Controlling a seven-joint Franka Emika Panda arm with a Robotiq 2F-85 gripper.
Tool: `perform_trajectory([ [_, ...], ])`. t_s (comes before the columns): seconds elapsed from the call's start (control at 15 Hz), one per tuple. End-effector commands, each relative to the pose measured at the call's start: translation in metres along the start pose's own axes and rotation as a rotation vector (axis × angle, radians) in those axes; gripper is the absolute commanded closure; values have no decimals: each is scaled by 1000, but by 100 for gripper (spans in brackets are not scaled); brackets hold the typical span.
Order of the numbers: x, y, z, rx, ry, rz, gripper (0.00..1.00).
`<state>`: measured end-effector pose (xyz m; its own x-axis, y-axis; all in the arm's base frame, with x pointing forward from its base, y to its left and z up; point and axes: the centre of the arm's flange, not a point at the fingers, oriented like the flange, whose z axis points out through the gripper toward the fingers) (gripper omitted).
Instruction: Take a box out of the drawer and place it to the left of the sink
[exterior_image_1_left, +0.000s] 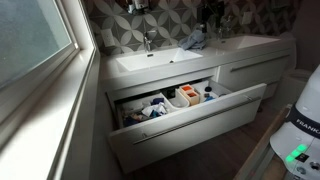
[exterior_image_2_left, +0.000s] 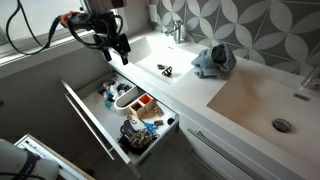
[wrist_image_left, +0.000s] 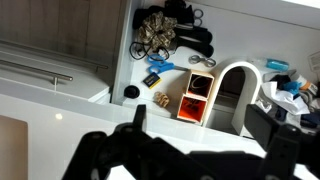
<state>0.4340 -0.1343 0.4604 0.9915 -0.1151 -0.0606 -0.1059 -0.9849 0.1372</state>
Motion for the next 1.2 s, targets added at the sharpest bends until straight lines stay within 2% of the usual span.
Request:
perform_trajectory([
  [0.0, 4, -25, 25, 45, -15, -41, 0],
  [0.2, 1, -48, 68, 55, -54, -10, 0],
  [0.4, -5, -55, 110, 60, -83, 35, 0],
  [0.87, -13, -51, 193, 62, -6, 62, 0],
  [0.93, -13, -50, 202, 55, -2, 69, 0],
  [1.0, -13, -51, 179, 62, -18, 49, 0],
  [1.13, -15, -50, 195, 64, -19, 53, 0],
])
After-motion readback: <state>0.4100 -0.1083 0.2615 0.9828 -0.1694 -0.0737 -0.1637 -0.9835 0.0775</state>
